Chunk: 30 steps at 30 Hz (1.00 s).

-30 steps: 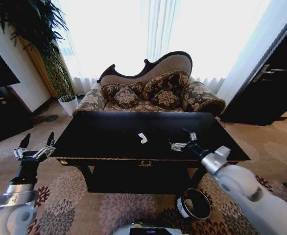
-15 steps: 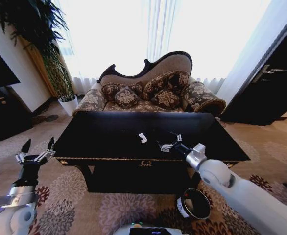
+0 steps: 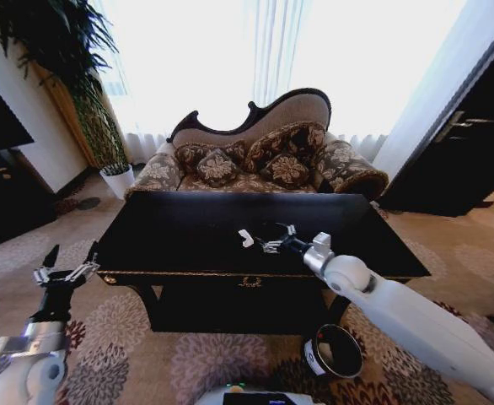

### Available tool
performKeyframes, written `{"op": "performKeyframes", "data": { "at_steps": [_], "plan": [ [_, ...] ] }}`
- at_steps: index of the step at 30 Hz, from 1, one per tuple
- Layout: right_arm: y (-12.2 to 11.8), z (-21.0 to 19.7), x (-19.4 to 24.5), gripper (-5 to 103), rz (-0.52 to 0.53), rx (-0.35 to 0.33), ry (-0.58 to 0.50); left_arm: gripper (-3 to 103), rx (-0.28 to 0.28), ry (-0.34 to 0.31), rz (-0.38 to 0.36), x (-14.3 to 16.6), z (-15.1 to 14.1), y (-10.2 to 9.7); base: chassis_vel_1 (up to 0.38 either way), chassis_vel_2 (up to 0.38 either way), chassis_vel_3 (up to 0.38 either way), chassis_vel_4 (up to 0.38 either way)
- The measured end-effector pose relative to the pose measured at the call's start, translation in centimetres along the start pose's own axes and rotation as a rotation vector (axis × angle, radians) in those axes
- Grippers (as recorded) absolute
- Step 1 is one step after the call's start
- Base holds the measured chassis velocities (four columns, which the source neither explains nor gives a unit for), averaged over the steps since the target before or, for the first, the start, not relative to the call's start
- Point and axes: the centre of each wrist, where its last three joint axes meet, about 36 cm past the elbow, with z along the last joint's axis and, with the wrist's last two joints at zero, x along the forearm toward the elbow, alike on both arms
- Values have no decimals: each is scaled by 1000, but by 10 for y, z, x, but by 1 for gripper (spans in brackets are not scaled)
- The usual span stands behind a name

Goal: Move to the front of the table and place the trash on the table into the trash bin.

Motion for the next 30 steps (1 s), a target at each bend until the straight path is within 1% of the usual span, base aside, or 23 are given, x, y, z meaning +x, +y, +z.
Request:
{"op": "performKeyframes", "data": {
  "at_steps": [3, 5, 9, 18, 20, 22, 24, 26, 27, 29, 30],
  "plan": [
    [1, 4, -5, 100, -17, -4, 14, 100, -3, 5, -5, 0, 1, 3, 0, 0, 0, 0],
    [6, 8, -11, 100, -38, -3, 31, 100, -9, 8, -13, 0, 3, 9, 0, 0, 0, 0],
    [11, 9, -17, 100, -55, -1, 36, 100, -10, 11, -19, -2, 6, 13, 0, 0, 0, 0],
    [11, 14, -23, 101, -66, 11, 40, 100, 7, 24, -10, -5, 17, 7, 0, 0, 0, 0],
    [10, 18, -24, 94, -65, 11, 42, 100, 5, 24, -9, -7, 18, 8, 0, 0, 0, 0],
    [10, 19, -24, 94, -64, 14, 42, 100, 4, 24, -8, -7, 18, 9, 0, 0, 0, 0],
    [9, 21, -24, 84, -64, 18, 40, 100, 2, 23, -7, -7, 17, 9, 0, 0, 0, 0],
    [9, 22, -24, 73, -69, 5, 38, 100, 2, 24, -7, -7, 17, 9, 0, 0, 0, 0],
    [9, 22, -24, 73, -69, 5, 38, 100, 2, 24, -7, -7, 17, 9, 0, 0, 0, 0],
    [9, 22, -24, 62, -74, -15, 35, 100, 2, 24, -6, -7, 17, 10, 0, 0, 0, 0],
    [8, 21, -23, 62, -74, -16, 34, 100, 2, 24, -6, -8, 17, 10, 0, 0, 0, 0]
  ]
}}
